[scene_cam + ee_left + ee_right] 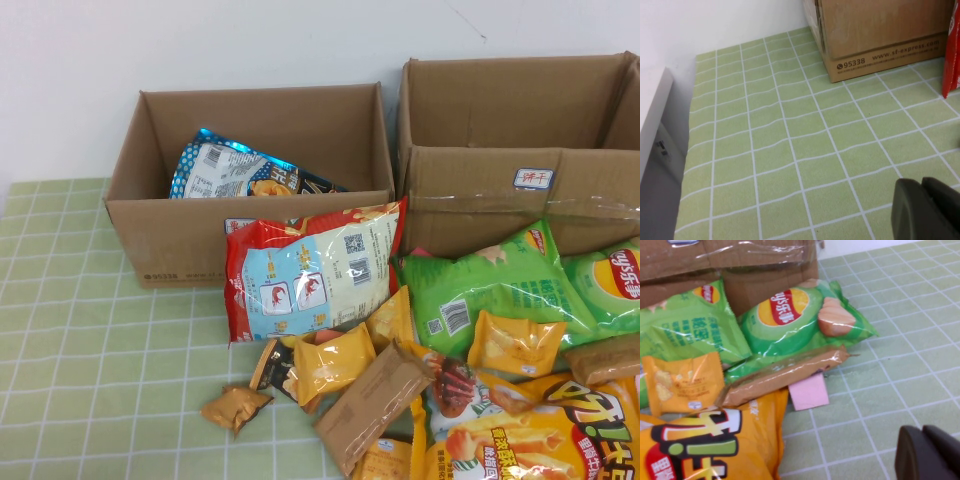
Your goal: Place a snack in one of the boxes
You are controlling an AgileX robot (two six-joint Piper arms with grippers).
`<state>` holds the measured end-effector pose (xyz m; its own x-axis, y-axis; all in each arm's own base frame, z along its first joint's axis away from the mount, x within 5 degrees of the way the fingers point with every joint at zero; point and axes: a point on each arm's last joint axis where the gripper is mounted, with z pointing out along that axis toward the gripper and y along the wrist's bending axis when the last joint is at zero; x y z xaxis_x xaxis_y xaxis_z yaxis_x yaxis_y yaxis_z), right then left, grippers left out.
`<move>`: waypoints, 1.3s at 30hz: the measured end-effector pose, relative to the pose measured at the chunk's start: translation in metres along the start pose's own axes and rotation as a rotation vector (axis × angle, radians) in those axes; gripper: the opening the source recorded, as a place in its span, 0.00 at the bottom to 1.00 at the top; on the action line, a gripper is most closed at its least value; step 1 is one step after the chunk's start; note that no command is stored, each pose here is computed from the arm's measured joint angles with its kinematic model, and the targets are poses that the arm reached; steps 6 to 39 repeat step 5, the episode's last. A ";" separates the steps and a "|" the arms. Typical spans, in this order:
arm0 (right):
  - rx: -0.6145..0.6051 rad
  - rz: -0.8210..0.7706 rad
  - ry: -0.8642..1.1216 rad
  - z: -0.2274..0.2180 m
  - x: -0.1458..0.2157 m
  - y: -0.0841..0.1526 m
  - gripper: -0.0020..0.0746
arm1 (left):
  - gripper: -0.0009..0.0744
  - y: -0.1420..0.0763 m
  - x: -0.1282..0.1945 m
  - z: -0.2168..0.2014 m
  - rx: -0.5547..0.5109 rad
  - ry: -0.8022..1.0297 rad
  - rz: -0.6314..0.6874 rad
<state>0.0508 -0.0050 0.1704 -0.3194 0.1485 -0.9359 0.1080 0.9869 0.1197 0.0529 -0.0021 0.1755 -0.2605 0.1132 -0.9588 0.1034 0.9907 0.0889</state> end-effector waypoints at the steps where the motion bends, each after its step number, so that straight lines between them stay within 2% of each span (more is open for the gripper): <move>1: -0.006 -0.002 0.001 0.000 0.000 0.000 0.02 | 0.01 0.000 0.000 0.000 0.000 0.000 0.000; 39: -0.015 -0.005 0.002 0.000 0.000 0.001 0.02 | 0.01 0.000 0.000 0.000 0.000 0.000 0.000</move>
